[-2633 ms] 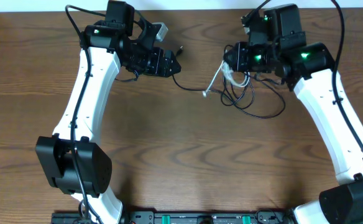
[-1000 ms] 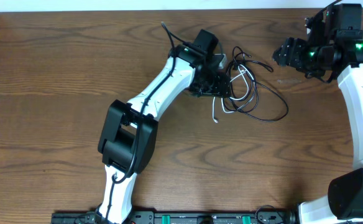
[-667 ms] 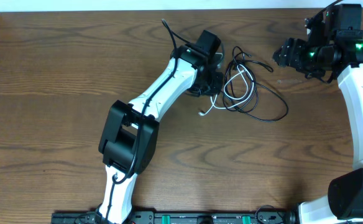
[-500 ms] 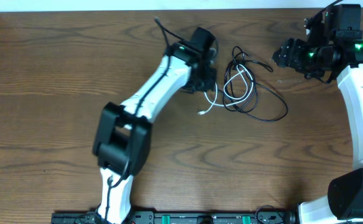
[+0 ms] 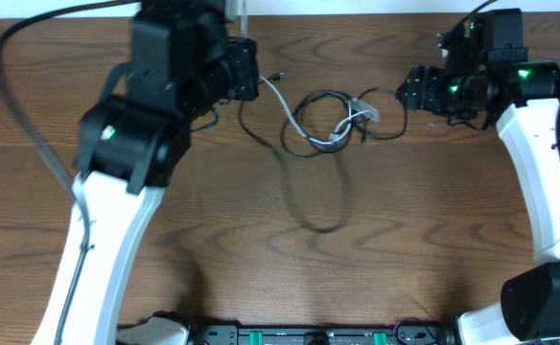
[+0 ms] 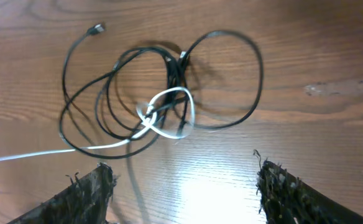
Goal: Untangle cables
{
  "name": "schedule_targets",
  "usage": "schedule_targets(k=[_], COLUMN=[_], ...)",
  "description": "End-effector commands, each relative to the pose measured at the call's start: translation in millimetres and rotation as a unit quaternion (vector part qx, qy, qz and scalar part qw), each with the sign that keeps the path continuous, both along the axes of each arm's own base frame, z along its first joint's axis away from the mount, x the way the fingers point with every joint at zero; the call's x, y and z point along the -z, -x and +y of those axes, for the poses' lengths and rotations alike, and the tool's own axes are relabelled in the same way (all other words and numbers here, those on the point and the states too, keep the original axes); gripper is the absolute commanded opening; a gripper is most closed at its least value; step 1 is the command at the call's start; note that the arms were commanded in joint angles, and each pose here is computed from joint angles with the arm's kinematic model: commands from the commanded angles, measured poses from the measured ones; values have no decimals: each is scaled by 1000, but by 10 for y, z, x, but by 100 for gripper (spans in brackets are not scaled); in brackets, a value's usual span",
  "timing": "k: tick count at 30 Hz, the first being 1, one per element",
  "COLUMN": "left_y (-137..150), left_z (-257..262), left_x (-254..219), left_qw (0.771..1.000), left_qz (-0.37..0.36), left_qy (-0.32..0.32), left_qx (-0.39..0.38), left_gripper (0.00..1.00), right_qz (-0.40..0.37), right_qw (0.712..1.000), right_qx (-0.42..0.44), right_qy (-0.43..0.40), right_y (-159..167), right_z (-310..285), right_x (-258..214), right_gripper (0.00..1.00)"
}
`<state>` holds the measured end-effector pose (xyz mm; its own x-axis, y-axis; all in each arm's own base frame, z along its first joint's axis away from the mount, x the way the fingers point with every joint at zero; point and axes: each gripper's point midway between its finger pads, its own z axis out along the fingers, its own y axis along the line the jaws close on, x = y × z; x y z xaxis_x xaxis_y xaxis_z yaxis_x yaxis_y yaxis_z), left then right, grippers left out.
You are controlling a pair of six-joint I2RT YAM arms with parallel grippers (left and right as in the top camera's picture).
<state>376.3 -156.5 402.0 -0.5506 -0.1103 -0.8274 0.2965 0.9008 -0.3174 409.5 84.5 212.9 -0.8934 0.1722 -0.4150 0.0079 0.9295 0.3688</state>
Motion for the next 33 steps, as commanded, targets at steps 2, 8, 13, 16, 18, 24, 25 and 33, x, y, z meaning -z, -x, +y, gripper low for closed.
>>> schedule_targets(k=[2,8,13,16,18,24,25,33], left_y=[68,70,152,175,193,332,342,338], left_z=[34,29,-83,-76,-73,-127,-123,-123], left_x=[-268,-627,-1086,-1287,-1397,-1668,-1679,-1606], left_qw=[999,994,981,974,970,955,954,959], left_qz=[-41,-101,-166,-187,-201,-238,-240,-225], left_qy=[15,48,95,122,136,168,169,165], left_qx=[0,-3,32,28,27,56,57,55], left_gripper=[7,7,7,7,7,7,7,7], right_qz=[1,-2,9,15,14,-10,-14,17], right_qw=[1000,999,996,993,989,973,971,969], right_qx=[-27,-52,-93,-116,-143,-200,-204,-158], right_qy=[6,5,-10,-25,-43,-117,-127,-188], right_y=[26,32,-3,-43,-51,-112,-122,-241], right_z=[170,382,725,896,1017,1360,1397,1961], right_x=[57,83,272,407,455,406,379,581], right_gripper=[73,73,73,73,74,76,76,75])
